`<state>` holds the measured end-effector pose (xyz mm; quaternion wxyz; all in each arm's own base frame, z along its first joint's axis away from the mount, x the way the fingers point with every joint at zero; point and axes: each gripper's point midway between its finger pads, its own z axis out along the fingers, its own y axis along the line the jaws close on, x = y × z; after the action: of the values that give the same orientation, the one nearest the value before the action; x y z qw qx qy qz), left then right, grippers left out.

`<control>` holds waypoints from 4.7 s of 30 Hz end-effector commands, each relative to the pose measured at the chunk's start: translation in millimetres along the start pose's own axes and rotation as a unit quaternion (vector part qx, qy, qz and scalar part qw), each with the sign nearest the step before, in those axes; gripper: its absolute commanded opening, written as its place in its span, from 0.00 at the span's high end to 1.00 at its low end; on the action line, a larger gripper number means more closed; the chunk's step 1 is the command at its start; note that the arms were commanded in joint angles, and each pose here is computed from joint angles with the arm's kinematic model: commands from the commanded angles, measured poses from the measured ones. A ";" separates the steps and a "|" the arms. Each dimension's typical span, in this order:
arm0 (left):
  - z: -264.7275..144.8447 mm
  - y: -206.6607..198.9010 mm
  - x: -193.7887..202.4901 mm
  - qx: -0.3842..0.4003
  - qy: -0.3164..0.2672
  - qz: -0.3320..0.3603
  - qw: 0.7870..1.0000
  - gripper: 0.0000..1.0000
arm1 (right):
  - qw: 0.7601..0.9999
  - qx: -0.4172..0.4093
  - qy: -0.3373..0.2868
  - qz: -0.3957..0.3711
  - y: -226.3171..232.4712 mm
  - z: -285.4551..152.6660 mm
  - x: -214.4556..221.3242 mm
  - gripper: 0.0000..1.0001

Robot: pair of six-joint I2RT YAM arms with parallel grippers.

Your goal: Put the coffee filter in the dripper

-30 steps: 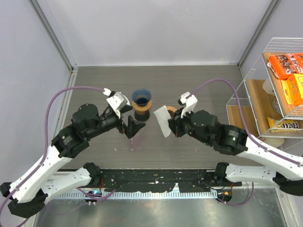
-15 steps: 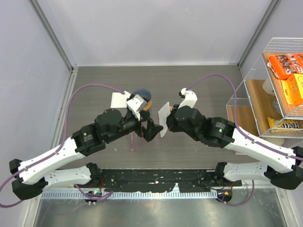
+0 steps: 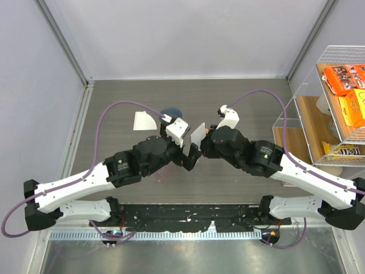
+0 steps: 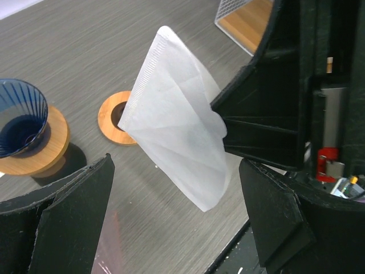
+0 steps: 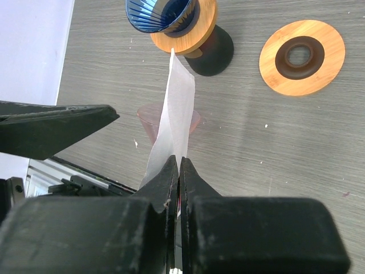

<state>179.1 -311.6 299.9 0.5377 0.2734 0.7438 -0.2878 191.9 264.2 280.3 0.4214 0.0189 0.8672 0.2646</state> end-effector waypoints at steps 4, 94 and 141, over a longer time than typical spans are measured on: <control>1.9 17.0 -18.3 -0.073 -0.023 -0.005 0.997 0.00 | 0.999 -0.041 -0.017 0.030 11.3 -16.3 -15.8 0.94; 0.2 59.3 -58.0 -0.213 0.023 -0.050 0.975 0.98 | 0.947 -0.237 -0.212 -0.047 5.1 -95.8 -77.8 0.05; 74.5 211.0 7.7 -0.241 0.257 -0.151 0.924 1.00 | 0.965 -0.047 -0.224 -0.129 -89.4 -73.1 -57.2 0.05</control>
<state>371.4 -218.4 239.2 0.3255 0.0801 0.9376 -0.0919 185.6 143.0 317.1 0.6292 -0.0575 0.7314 0.2567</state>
